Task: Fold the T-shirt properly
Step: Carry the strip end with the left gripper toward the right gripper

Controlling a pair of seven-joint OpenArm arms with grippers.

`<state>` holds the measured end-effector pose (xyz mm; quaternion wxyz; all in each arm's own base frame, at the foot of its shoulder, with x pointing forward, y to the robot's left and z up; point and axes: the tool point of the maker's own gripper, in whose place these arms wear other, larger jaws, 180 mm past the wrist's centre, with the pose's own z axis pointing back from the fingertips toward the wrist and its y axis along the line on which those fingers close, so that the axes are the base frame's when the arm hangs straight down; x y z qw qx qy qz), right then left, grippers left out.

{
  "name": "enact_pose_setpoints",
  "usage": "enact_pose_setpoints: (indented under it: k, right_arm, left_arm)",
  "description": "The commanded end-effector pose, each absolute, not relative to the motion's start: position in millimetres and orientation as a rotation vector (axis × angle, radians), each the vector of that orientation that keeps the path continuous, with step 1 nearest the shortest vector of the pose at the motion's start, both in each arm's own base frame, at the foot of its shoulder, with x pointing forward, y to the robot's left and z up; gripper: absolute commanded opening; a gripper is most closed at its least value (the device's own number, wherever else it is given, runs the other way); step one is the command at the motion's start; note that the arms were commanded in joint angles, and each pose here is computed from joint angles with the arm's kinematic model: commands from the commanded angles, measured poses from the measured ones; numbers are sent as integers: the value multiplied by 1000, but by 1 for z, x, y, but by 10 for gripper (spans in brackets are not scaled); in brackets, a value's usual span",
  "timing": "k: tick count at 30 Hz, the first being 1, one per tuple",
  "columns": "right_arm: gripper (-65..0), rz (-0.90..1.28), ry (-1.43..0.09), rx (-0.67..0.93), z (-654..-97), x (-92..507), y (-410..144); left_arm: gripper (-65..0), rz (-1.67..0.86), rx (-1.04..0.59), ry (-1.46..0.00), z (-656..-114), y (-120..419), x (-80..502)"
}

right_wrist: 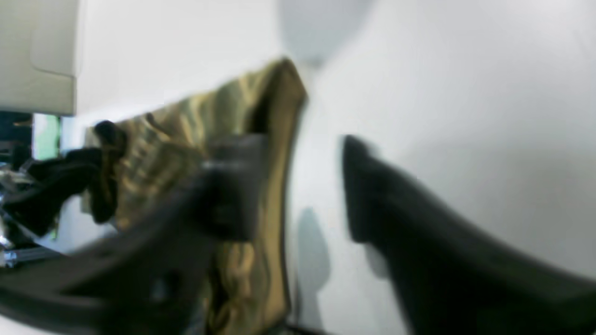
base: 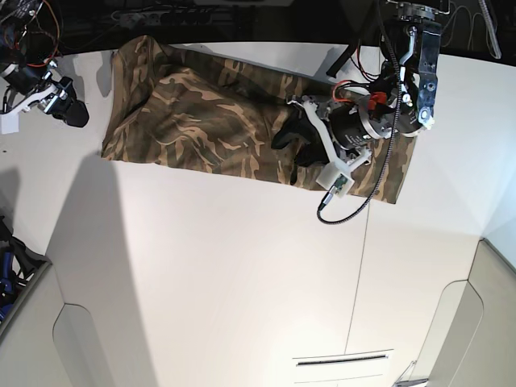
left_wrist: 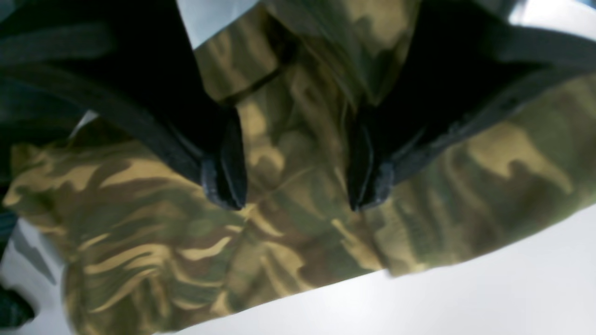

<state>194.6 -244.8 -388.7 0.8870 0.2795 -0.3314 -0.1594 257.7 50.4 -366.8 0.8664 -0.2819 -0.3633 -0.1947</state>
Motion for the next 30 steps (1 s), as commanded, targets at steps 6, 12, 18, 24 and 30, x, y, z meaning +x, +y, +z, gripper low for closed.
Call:
enact_pose_setpoints:
  k: [6, 12, 18, 24, 30]
  right_arm:
    - [-242, -321, -701, 572, -385, 186, -248]
    - [-242, -263, -656, 630, -392, 188, -220]
    - [-242, -197, -608, 689, -407, 192, -170]
    - [-243, -171, -576, 799, -411, 190, -117]
    - [-245, -152, -579, 781, -418, 195, -97]
  left_arm:
    - [-274, -347, -752, -836, -336, 35, 265]
    - [-274, -325, -804, -839, -330, 28, 264]
    - [-274, -340, -793, -803, -336, 28, 259]
    - [-274, -342, -793, -801, -336, 28, 259]
    - [-274, -348, -793, -803, -336, 28, 259]
